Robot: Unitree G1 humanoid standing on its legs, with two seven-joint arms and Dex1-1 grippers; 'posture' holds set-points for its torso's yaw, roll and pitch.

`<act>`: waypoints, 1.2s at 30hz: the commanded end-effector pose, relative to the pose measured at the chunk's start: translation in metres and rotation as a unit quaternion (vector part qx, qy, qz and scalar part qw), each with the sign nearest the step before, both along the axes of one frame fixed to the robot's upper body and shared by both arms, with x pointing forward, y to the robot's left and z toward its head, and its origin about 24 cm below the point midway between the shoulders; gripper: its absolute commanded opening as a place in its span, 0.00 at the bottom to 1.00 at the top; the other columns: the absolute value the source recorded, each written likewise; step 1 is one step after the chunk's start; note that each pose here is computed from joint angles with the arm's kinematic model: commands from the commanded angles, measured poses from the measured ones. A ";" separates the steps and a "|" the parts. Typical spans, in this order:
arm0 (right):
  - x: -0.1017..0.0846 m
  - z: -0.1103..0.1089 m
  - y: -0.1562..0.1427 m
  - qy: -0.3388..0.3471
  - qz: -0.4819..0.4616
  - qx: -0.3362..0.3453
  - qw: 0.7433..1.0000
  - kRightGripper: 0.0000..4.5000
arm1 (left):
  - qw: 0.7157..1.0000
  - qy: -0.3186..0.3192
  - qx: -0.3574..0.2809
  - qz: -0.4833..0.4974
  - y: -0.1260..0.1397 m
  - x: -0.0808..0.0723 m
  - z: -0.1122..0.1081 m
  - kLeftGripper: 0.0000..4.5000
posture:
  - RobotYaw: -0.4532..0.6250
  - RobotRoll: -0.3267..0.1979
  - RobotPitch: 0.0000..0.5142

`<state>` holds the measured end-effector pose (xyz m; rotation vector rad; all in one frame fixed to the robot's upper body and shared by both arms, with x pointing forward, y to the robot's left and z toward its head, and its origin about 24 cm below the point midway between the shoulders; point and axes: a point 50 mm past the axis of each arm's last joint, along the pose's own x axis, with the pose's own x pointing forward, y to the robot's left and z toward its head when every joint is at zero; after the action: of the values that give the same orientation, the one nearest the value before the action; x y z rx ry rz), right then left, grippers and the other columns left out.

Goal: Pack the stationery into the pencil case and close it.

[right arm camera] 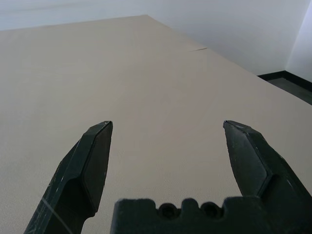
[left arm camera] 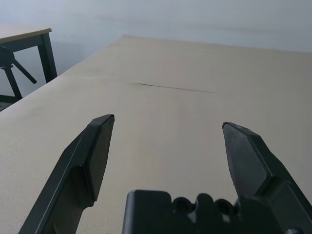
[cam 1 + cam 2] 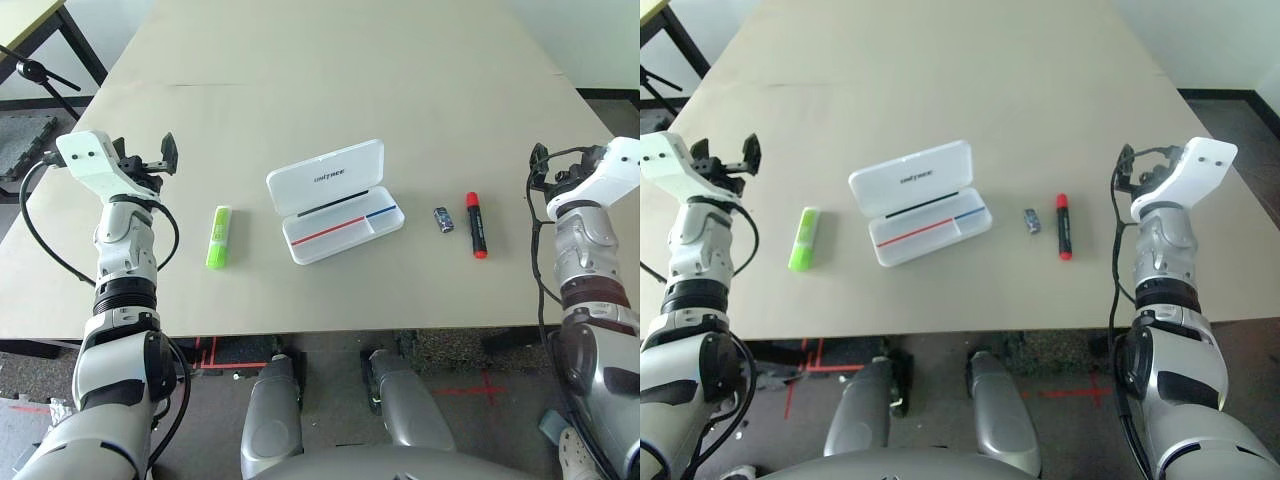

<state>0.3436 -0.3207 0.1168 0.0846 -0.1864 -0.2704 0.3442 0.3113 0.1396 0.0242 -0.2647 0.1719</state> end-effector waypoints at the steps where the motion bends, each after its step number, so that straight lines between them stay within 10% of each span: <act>1: 0.001 0.000 0.002 -0.003 0.000 0.003 1.000 1.00 | 1.000 -0.002 0.008 0.002 0.001 0.001 0.003 1.00 | 0.34 0.62 0.32; 36: 0.016 0.013 0.030 -0.005 0.143 -0.048 0.989 1.00 | 1.000 -0.011 0.024 -0.009 0.013 -0.017 0.016 1.00 | 0.40 0.62 0.30</act>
<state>0.3595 -0.2909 0.1236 0.0479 -0.1878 -0.0275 0.3320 0.3202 0.1571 0.0661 -0.3068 0.1556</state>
